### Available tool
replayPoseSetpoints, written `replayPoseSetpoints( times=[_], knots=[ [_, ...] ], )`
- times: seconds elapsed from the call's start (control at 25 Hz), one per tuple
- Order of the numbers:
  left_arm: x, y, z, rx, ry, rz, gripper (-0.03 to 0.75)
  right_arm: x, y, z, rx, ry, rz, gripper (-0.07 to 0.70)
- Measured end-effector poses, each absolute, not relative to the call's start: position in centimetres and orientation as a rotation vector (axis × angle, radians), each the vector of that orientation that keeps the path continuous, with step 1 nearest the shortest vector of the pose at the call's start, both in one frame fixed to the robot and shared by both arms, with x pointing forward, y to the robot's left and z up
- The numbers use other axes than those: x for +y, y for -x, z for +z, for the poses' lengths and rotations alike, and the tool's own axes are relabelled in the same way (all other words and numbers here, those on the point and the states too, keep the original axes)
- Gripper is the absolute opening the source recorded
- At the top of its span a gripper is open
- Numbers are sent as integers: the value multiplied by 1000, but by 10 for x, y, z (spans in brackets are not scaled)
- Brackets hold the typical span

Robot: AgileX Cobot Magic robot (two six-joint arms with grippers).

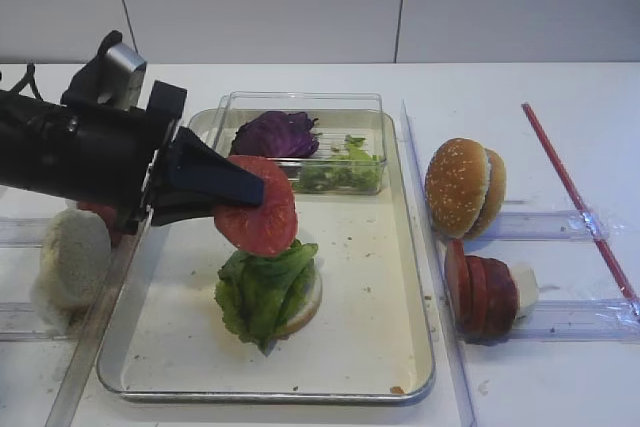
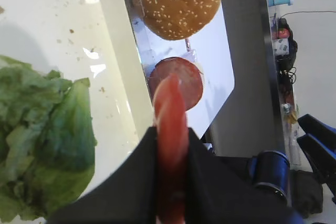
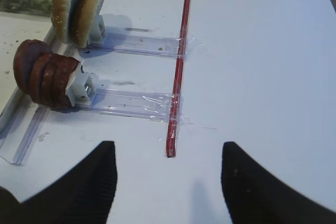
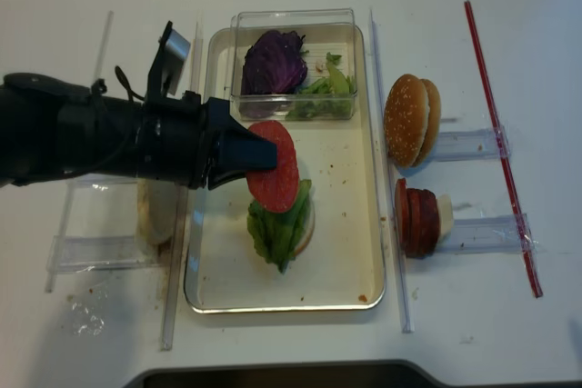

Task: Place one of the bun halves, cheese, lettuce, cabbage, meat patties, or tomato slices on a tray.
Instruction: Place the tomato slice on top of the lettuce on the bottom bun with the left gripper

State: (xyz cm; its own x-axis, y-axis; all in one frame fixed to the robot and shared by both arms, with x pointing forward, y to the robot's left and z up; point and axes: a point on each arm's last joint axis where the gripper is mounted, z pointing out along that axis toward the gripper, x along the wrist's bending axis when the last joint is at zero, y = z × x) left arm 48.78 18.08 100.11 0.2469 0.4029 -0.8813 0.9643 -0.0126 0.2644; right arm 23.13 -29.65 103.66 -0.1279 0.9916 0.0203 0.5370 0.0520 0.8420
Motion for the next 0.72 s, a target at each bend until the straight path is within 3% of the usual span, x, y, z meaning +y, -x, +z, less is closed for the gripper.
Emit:
replayPoseSetpoints(
  times=[0.36, 0.72],
  knots=[
    [177, -500, 972, 1361, -1535, -851, 49, -296, -231, 1037, 1731, -1540, 967, 454],
    [178, -498, 969, 1368, -1567, -859, 49, -296, -231, 1037, 1731, -1540, 967, 454]
  ],
)
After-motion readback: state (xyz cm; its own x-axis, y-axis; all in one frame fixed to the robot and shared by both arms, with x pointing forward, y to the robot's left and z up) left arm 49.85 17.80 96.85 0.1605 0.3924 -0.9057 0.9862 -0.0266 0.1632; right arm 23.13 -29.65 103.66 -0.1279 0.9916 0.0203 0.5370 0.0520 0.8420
